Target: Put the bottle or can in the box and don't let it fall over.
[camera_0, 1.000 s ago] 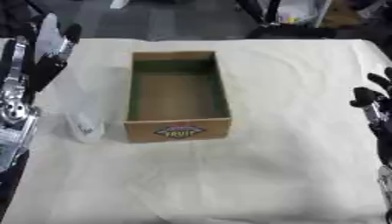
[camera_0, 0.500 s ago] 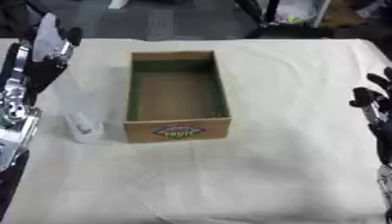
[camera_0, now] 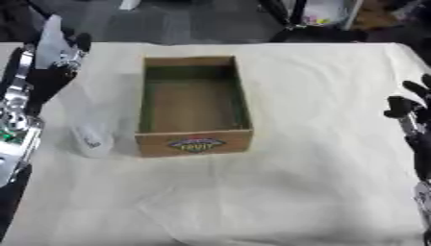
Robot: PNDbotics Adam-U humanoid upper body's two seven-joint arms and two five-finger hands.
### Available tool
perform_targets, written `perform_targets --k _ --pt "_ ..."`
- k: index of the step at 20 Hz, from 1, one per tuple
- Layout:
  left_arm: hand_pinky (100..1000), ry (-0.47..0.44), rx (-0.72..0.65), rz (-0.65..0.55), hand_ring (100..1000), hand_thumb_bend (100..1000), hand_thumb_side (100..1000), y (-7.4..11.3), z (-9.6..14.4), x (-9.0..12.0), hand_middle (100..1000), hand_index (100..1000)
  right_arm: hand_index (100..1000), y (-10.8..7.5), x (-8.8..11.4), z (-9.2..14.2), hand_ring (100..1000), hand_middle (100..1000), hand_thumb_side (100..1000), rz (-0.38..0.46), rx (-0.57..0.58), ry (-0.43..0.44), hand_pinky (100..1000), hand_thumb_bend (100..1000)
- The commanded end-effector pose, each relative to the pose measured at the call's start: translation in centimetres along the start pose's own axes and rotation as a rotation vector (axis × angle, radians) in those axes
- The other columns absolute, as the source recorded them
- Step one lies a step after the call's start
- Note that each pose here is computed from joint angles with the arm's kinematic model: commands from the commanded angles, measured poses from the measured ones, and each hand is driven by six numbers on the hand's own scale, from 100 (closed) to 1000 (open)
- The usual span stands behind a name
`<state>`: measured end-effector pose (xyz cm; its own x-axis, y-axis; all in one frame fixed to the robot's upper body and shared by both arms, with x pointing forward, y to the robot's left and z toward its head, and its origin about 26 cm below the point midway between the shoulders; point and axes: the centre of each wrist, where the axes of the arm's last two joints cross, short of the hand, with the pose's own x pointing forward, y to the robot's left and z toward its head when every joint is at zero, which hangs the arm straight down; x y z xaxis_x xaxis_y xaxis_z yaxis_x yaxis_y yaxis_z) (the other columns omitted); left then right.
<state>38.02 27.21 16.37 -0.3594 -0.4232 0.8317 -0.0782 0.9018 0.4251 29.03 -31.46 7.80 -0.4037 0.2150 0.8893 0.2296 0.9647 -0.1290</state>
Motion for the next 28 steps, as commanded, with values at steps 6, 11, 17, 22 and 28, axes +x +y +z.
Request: perform_targets --k 6,11,17,22,28 --pt "657 -0.040 0.037 -0.002 514 100 275 1.1 -0.5 0.9 371 602 1000 -0.3 0.5 -0.3 766 860 568 0.006 0.005 -0.018 675 629" --pt "588 -0.060 0.065 0.020 391 100 146 1.2 -0.5 1.3 223 474 1000 -0.3 0.4 -0.3 765 858 569 0.006 0.005 -0.017 675 628" --pt "587 -0.091 0.083 0.044 388 100 144 1.3 -0.6 2.1 221 472 1000 -0.3 0.4 -0.3 765 857 570 0.006 0.007 -0.017 675 627" --pt "588 -0.140 0.093 0.067 389 100 143 1.8 -0.9 3.7 223 473 1000 -0.3 0.4 -0.3 765 857 569 0.007 0.005 -0.016 675 628" --pt "592 -0.250 0.104 0.118 390 100 145 2.7 -1.9 7.1 227 473 1000 -0.3 0.4 -0.2 765 858 570 0.009 0.004 -0.013 675 628"
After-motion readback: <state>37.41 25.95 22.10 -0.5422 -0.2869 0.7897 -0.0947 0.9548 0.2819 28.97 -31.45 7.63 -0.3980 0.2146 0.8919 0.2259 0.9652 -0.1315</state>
